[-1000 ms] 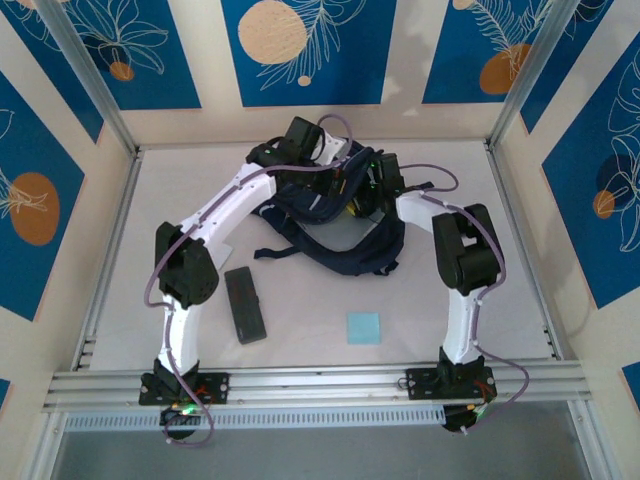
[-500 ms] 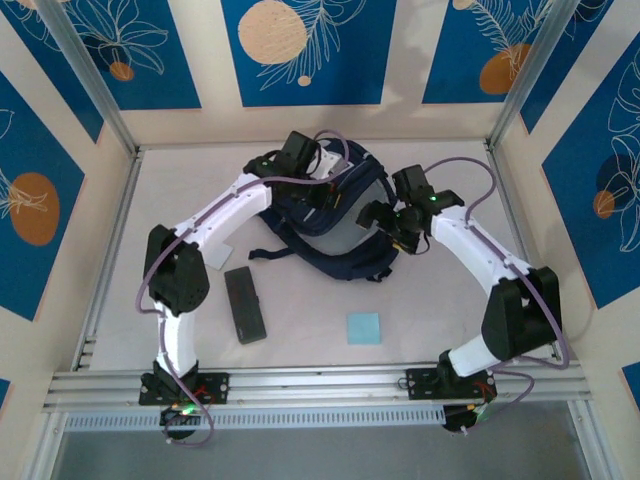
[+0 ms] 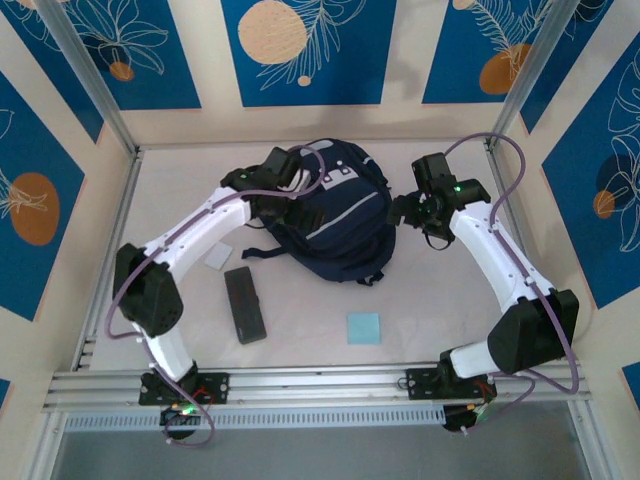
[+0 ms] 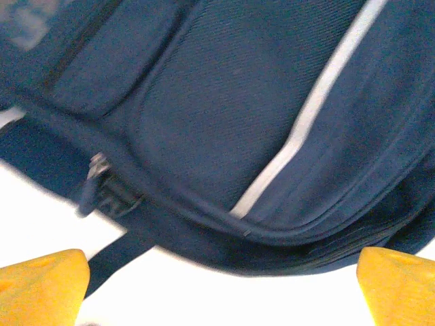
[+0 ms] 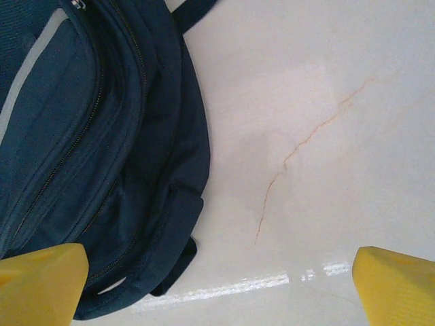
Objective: Pack the student bag
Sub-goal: Close the student bag at the top-center of the table, then pick up the glasses case from the bottom-center of the table, then pass the glasses case, then open the student bag at the top-center of the table, then place the glasses case in the student bag, then close the student bag at the top-center of the table.
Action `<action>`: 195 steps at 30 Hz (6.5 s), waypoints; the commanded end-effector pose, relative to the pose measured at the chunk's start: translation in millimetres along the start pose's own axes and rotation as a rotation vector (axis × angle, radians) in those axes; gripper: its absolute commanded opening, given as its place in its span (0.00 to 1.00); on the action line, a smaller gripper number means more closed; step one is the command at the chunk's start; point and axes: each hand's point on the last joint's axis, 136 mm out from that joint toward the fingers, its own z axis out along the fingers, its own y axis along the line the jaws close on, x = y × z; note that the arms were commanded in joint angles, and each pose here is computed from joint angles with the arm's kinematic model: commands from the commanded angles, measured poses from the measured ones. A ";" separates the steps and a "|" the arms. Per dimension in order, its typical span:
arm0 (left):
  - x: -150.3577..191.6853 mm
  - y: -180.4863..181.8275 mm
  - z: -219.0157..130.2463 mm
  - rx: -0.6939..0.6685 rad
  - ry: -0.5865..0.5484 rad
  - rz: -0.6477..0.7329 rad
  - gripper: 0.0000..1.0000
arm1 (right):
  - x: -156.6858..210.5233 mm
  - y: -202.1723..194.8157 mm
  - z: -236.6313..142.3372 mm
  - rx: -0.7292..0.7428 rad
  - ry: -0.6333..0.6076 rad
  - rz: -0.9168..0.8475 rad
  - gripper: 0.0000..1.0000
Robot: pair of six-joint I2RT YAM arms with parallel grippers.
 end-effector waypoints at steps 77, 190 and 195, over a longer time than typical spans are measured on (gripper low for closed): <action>26.1 10.9 -12.1 0.316 -0.207 -0.890 0.54 | 155.9 264.1 -13.0 -1.093 0.362 -0.399 0.62; -160.4 -112.8 12.0 0.608 -0.245 -0.092 0.00 | 22.0 105.2 67.3 -0.655 0.220 0.368 0.63; -155.8 -115.5 24.6 0.627 -0.204 -0.147 0.10 | 41.1 45.3 33.2 -0.516 0.169 0.314 0.79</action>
